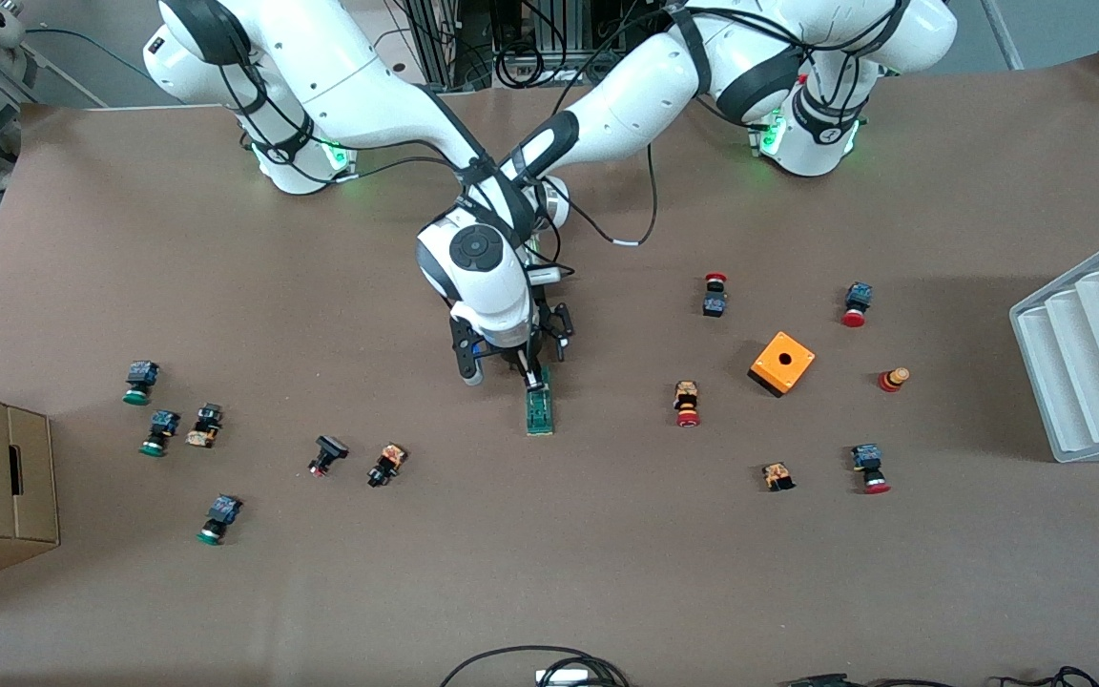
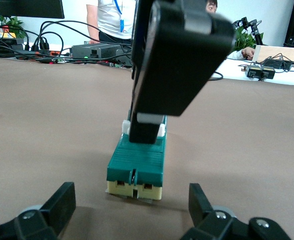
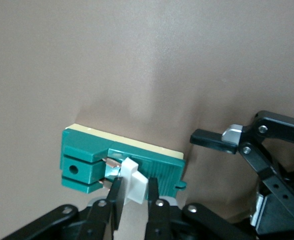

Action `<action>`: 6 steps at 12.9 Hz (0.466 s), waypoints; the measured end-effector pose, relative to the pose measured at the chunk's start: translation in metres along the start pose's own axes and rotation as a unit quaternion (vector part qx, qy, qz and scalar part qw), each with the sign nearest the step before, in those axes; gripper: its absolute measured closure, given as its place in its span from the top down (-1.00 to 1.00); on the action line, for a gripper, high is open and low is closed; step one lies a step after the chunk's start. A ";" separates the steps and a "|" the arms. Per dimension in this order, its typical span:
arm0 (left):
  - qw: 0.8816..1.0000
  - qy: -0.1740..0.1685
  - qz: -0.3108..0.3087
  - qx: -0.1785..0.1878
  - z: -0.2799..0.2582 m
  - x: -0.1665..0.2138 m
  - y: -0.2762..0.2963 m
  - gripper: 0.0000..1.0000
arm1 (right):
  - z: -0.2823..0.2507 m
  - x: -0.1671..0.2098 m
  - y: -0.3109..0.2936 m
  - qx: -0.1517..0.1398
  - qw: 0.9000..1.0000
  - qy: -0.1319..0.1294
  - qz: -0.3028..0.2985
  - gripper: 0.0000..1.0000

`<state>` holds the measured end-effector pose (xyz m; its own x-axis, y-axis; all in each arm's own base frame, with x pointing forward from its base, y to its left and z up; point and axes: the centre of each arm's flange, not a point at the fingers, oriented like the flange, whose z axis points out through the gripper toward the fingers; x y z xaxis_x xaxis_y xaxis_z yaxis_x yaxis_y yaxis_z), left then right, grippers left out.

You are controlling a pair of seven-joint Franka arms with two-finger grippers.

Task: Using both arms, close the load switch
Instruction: 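Push the white lever over with the right gripper while the left steadies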

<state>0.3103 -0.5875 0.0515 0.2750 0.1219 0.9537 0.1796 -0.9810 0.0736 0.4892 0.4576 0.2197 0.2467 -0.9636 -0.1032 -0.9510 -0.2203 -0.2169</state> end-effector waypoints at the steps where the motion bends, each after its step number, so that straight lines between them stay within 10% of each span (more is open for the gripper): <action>1: 1.000 0.000 0.000 0.000 0.000 0.000 0.000 1.00 | 0.000 0.000 0.000 0.000 1.000 0.000 0.000 -0.55; 6: 1.000 0.000 0.000 0.000 0.000 0.000 0.000 1.00 | 0.000 0.000 0.000 0.000 1.000 0.000 0.001 -0.56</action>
<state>0.3103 -0.5875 0.0515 0.2749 0.1220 0.9537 0.1796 -0.9810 0.0737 0.4895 0.4574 0.2202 0.2454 -0.9639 -0.1030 -0.9514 -0.2191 -0.2165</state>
